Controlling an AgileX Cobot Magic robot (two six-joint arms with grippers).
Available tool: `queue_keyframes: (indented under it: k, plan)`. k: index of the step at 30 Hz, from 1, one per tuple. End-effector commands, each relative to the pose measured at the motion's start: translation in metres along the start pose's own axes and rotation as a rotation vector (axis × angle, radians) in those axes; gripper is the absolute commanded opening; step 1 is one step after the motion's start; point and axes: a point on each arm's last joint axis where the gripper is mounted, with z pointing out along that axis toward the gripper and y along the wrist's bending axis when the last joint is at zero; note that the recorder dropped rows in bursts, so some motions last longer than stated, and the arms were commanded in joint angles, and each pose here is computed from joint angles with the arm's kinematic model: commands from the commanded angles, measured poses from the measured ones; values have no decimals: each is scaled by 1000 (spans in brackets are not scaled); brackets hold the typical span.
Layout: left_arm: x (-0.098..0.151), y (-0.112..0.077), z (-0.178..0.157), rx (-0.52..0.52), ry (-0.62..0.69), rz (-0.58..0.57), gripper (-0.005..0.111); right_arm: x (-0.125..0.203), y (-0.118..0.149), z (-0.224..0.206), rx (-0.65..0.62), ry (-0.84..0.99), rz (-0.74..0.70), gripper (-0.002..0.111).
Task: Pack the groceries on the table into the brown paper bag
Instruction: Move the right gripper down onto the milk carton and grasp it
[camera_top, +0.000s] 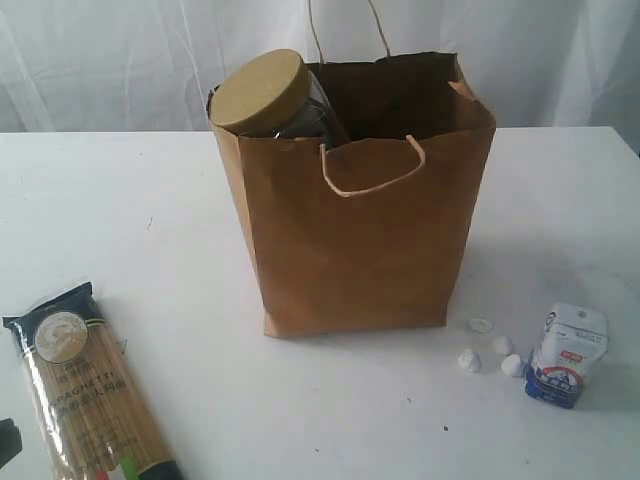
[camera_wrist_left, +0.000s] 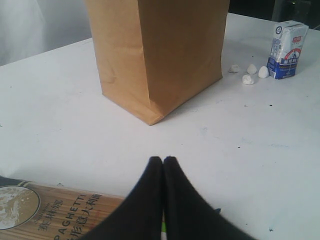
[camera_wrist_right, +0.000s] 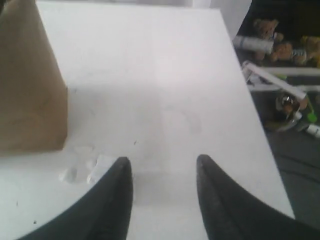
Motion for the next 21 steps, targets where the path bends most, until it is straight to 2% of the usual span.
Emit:
queue_keyframes:
  k: [1, 7, 12, 14, 16, 21]
  plan:
    - [1, 0, 0, 0, 4, 0, 0, 30, 19, 26, -59, 170, -21, 40]
    - [1, 0, 0, 0, 4, 0, 0, 43, 45, 58, -124, 198, -73, 41]
    - [1, 0, 0, 0, 4, 0, 0, 35, 62, 73, -188, 150, -31, 60]
    - [1, 0, 0, 0, 4, 0, 0, 34, 63, 81, -160, 174, -2, 70]
    - [1, 0, 0, 0, 4, 0, 0, 35, 61, 91, -115, 216, 12, 75]
    - [1, 0, 0, 0, 4, 0, 0, 36, 56, 114, -48, 284, 69, 76]
